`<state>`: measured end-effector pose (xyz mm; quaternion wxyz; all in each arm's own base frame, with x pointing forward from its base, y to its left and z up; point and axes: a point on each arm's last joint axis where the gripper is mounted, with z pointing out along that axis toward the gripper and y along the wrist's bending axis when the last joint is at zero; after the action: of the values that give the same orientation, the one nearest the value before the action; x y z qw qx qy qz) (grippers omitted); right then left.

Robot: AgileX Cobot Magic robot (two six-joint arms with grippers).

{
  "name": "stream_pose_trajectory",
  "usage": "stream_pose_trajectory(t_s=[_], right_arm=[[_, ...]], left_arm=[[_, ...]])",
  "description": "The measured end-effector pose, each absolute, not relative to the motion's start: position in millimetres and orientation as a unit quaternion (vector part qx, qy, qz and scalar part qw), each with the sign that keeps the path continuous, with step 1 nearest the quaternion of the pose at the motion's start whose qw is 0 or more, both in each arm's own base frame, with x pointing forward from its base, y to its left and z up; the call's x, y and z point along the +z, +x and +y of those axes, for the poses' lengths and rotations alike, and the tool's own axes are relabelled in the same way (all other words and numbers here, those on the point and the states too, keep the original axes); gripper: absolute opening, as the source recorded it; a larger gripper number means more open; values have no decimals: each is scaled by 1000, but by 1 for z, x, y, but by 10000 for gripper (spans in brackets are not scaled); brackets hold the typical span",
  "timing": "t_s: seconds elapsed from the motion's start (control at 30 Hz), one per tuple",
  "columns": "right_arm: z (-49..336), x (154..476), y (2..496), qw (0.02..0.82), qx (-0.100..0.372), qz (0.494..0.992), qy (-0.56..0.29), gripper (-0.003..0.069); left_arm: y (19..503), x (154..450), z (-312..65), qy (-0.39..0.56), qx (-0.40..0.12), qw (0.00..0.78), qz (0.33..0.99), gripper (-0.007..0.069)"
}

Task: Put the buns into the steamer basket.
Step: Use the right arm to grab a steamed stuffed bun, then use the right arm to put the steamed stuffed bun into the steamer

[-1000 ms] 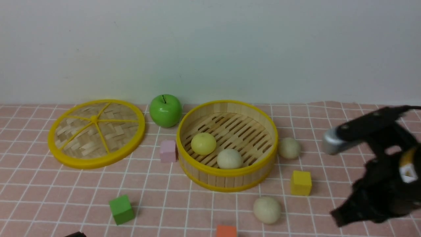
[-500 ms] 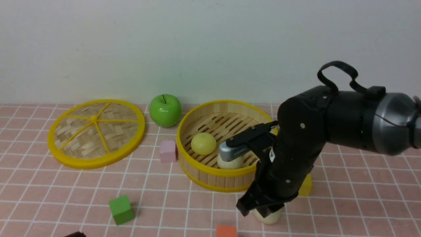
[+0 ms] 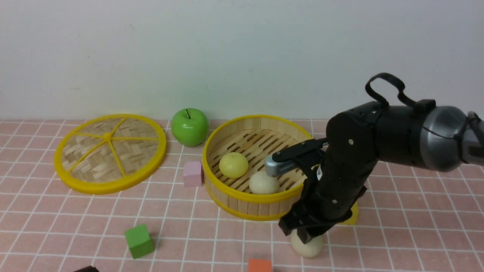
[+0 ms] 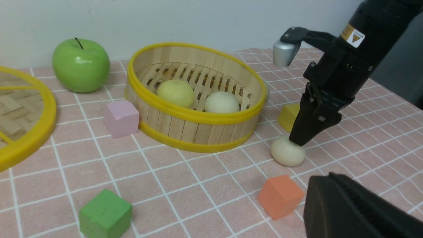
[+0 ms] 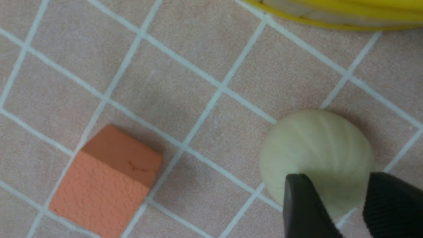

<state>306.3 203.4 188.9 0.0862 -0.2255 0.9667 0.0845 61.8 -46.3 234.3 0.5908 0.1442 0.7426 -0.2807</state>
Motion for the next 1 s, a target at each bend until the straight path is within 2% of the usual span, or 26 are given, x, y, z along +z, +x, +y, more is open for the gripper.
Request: stream_pose_trajectory(t_s=[0.17, 0.63, 0.73, 0.9, 1.0], right_arm=[[207, 188, 307, 88, 100, 966, -223, 262], [206, 178, 309, 82, 84, 966, -232, 237], [205, 178, 309, 78, 82, 966, -233, 184], [204, 178, 307, 69, 76, 964, -245, 17], [201, 189, 306, 70, 65, 962, -256, 10]], left_arm=[[62, 234, -46, 144, -281, 591, 743, 17], [62, 234, -46, 144, -281, 591, 743, 24], [62, 234, -46, 144, -281, 591, 743, 24], [62, 234, -46, 144, -281, 591, 743, 25], [62, 234, -46, 144, -281, 591, 743, 29]])
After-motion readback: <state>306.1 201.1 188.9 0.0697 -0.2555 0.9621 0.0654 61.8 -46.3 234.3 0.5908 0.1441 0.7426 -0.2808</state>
